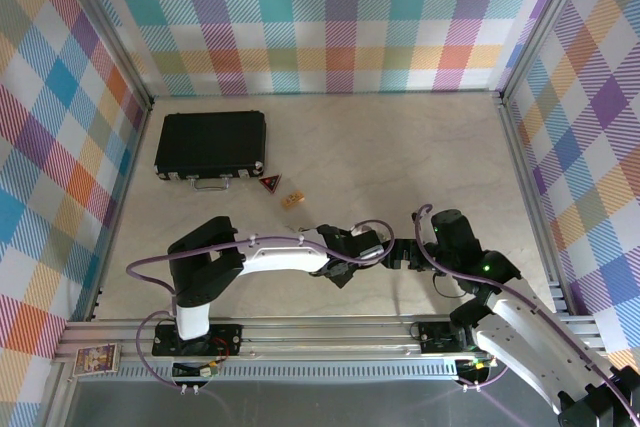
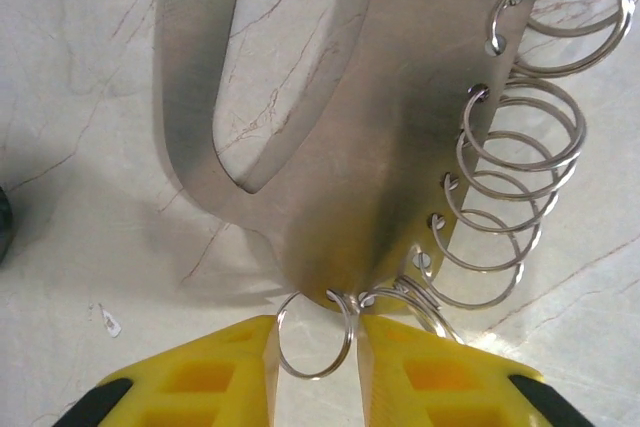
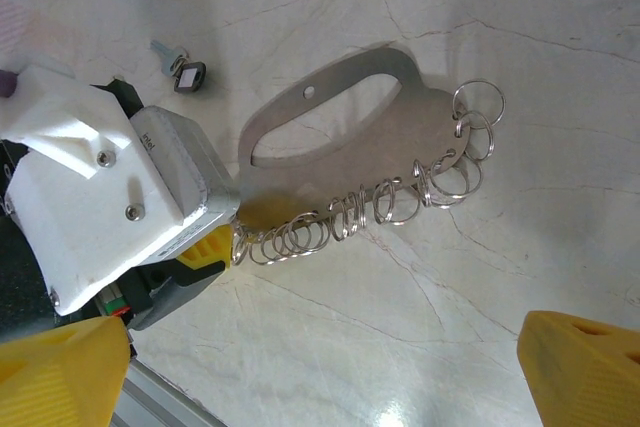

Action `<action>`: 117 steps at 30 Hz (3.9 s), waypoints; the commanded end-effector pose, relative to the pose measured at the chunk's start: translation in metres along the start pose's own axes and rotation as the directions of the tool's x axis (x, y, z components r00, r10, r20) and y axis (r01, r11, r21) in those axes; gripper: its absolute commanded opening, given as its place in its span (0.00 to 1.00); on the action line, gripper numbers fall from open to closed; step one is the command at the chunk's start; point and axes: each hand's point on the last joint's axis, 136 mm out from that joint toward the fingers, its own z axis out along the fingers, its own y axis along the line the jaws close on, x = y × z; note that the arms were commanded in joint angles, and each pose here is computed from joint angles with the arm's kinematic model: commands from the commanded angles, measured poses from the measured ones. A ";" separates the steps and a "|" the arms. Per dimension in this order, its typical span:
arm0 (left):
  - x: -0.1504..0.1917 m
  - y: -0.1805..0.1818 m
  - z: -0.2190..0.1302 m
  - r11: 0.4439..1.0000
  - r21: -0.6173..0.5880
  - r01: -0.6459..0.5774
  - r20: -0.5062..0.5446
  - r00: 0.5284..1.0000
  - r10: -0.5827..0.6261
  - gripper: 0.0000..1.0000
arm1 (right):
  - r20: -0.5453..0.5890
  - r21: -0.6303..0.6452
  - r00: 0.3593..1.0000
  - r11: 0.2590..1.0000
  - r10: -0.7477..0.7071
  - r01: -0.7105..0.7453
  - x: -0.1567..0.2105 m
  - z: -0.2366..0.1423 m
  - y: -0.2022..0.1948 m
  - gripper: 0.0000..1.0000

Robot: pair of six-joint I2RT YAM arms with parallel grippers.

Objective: Put the keys on the keyring

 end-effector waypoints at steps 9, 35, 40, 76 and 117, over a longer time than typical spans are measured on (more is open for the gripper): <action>0.006 0.001 0.003 0.995 -0.070 -0.077 -0.039 0.996 0.075 0.28 | 0.006 -0.019 1.000 1.000 -0.007 0.008 0.001 -0.002 0.004 0.99; 0.006 -0.001 0.007 0.983 -0.121 -0.140 -0.059 0.989 0.133 0.22 | 0.018 -0.020 1.000 1.000 -0.007 0.007 0.000 -0.004 0.004 0.99; 0.005 -0.001 0.006 0.979 -0.136 -0.152 -0.058 0.988 0.146 0.20 | 0.021 -0.022 1.000 1.000 -0.008 0.008 0.000 -0.004 0.004 0.99; -0.052 -0.002 -0.132 0.984 0.121 -0.128 0.448 0.892 0.061 0.00 | 0.169 -0.224 0.981 0.966 -0.094 0.131 -0.029 -0.041 0.057 1.00; -0.047 -0.001 -0.297 0.829 0.415 -0.376 0.896 0.327 -0.300 0.00 | 0.534 -0.553 0.818 0.644 -0.213 0.528 -0.022 -0.123 0.142 0.44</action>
